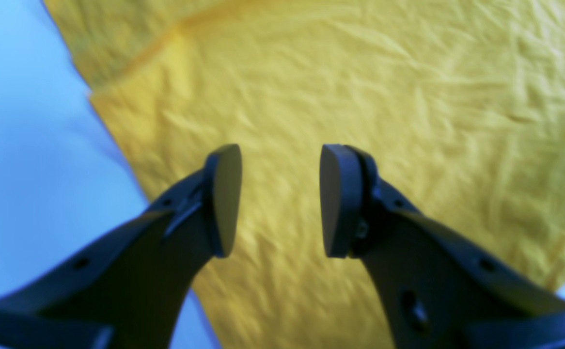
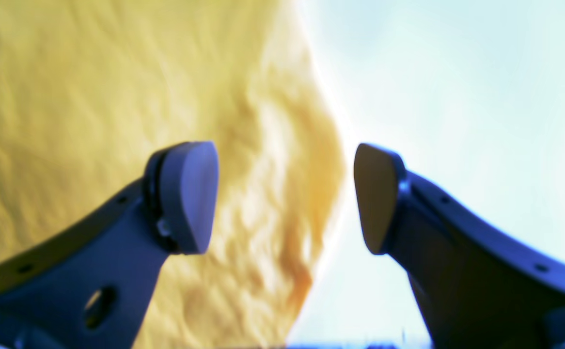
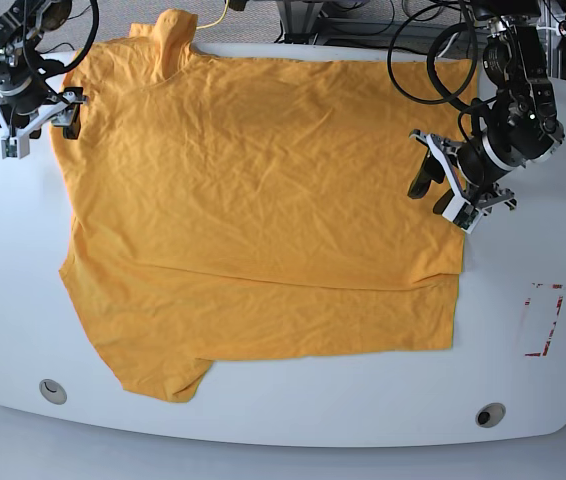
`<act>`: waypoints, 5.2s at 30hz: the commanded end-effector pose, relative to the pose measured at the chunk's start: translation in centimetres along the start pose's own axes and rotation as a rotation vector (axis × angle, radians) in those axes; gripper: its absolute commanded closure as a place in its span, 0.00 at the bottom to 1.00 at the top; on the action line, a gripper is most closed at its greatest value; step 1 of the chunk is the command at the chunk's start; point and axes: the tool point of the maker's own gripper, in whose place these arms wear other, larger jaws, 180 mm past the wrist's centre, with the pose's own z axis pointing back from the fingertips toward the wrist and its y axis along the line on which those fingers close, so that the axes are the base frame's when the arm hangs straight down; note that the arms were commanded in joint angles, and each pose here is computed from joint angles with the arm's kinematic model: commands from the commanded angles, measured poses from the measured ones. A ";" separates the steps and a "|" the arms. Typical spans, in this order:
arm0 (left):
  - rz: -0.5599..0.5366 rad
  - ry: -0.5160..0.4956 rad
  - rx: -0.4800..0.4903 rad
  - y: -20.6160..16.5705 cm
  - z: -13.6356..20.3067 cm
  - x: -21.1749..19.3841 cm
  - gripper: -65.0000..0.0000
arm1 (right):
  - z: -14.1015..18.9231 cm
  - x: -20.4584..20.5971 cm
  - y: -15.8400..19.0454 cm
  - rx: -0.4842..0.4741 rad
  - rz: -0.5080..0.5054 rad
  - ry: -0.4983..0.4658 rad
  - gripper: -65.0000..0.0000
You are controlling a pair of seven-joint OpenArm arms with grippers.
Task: Layout the t-shirt on the table in an organized manner, then fold the t-shirt properly
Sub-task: 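Raise both grippers back to the shirt's edge and grasp it, then pull the grasped edge taut, moving the left gripper away from the right, then drag the shirt edge with the left gripper across the shirt, folding it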
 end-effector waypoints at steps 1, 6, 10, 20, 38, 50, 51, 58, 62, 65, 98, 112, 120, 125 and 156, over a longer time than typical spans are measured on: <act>0.032 -0.036 0.009 0.6 1.0 0.8 0.51 | 0.7 0.4 -0.7 -0.015 0.013 -0.024 0.35; 0.144 -0.047 0.024 1.7 2.7 -0.5 0.44 | 1.5 -1.5 -1.5 -0.039 0.001 0.020 0.35; 0.188 -0.057 0.011 1.8 3.8 -1.4 0.44 | 1.6 -3.2 -2.0 -0.040 -0.016 0.060 0.35; 0.214 -0.033 0.001 2.5 6.0 -3.4 0.44 | 0.2 -7.3 -2.2 -0.005 -0.109 0.158 0.35; 0.277 0.032 0.095 4.5 9.3 -7.1 0.44 | -0.2 -9.4 0.1 0.044 -0.141 0.199 0.36; 0.288 0.085 0.081 3.6 9.8 -9.0 0.44 | -0.5 -11.4 2.9 0.096 -0.163 0.239 0.59; 0.278 0.087 0.076 3.5 9.8 -9.0 0.44 | -0.4 -11.3 2.9 0.096 -0.162 0.239 0.63; 0.274 0.101 0.060 3.0 9.8 -9.5 0.44 | -0.5 -11.3 2.9 0.096 -0.159 0.239 0.85; 0.279 0.108 0.055 2.7 9.8 -9.8 0.44 | -0.5 -11.3 2.9 0.096 -0.159 0.239 0.93; 0.295 0.119 0.041 2.3 9.5 -10.3 0.44 | -0.5 -11.3 2.9 0.096 -0.159 0.239 0.93; 0.371 0.381 -0.113 -2.8 6.1 -18.4 0.44 | -0.4 -11.2 3.0 0.099 -0.160 0.233 0.93; 0.354 0.386 -0.148 -3.9 5.7 -18.2 0.84 | 0.4 -8.9 2.9 0.076 -0.100 0.186 0.93; 0.350 0.384 -0.143 -3.7 5.7 -18.1 0.98 | 0.5 -8.9 2.9 0.076 -0.100 0.185 1.00; 0.325 0.353 -0.115 -2.8 6.0 -16.8 1.00 | 0.7 -8.2 2.9 0.069 -0.085 0.169 1.00; 0.154 0.292 0.203 7.7 10.0 -8.7 1.00 | 3.4 -2.0 4.1 0.086 0.000 0.014 1.00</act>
